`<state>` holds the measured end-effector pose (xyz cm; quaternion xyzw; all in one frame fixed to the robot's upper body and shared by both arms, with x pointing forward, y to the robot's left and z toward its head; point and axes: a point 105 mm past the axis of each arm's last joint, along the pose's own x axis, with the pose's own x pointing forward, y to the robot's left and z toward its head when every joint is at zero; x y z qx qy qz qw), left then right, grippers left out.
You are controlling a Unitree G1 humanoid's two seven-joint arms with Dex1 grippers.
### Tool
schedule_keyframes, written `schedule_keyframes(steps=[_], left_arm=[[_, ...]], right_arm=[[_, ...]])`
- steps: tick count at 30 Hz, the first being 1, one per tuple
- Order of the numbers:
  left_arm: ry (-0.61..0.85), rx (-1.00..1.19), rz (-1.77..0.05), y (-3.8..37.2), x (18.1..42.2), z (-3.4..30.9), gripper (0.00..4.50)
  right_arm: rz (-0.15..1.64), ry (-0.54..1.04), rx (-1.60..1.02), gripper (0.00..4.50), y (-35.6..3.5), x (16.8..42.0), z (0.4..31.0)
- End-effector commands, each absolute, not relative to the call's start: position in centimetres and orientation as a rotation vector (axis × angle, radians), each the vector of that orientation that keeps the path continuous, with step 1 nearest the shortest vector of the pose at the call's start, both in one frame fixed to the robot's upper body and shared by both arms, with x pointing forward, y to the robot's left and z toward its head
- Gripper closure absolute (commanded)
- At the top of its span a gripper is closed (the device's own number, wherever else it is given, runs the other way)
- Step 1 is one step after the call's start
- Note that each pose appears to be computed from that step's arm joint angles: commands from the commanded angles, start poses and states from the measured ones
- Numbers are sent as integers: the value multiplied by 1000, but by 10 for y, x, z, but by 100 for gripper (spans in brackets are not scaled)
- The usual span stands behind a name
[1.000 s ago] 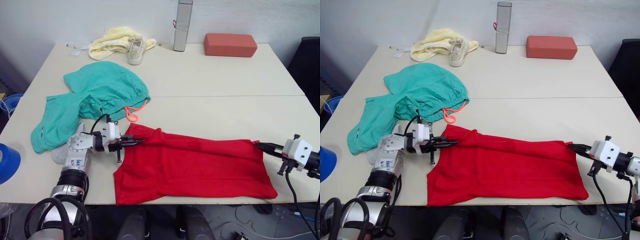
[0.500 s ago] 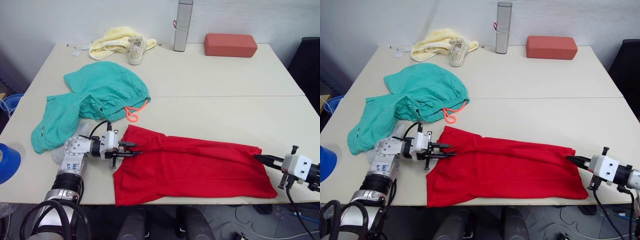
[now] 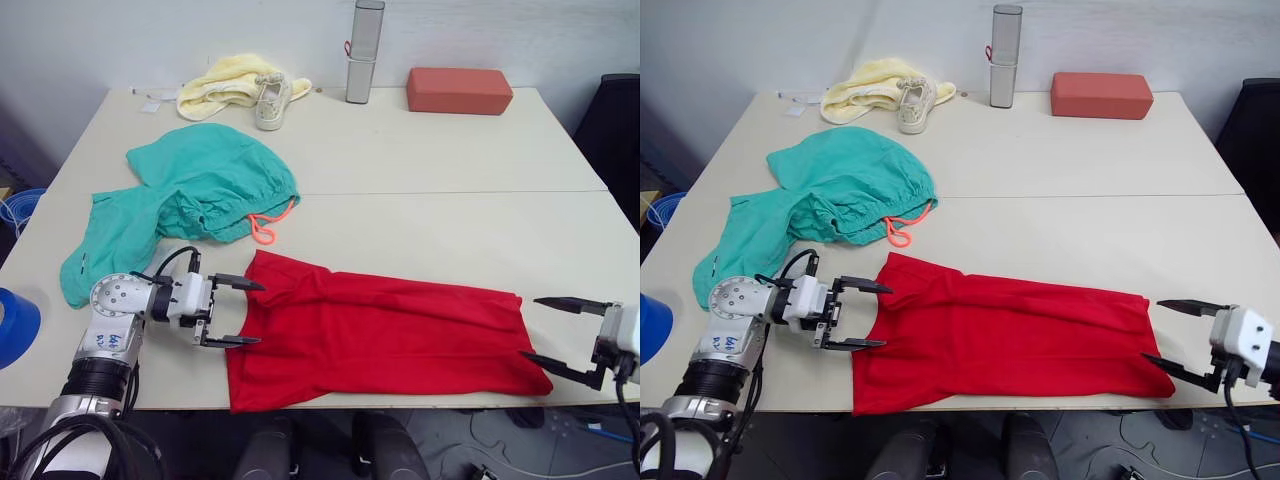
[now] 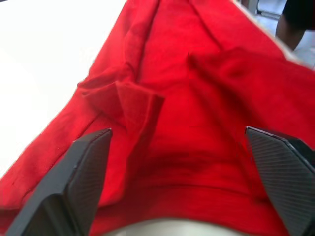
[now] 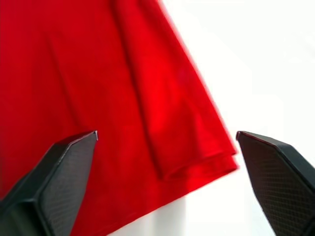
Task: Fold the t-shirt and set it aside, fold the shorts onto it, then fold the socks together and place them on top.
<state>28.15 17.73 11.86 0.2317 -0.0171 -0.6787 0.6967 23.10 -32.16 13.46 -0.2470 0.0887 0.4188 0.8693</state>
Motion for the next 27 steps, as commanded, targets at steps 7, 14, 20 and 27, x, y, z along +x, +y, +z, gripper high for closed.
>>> schedule_keyframes(steps=[7, 14, 20, 27], left_arm=[[157, 405, -1427, 155, 307, 138, 0], [222, 418, -1356, 138, 318, 136, 0], [265, 399, -1364, 129, 317, 131, 0], [289, 386, -1367, 123, 317, 129, 0]], right_arm=[[917, 432, -289, 5, -315, 246, 150], [945, 505, -273, 5, -306, 259, 142], [932, 616, -278, 5, -307, 264, 128], [936, 598, -272, 5, -303, 276, 125]])
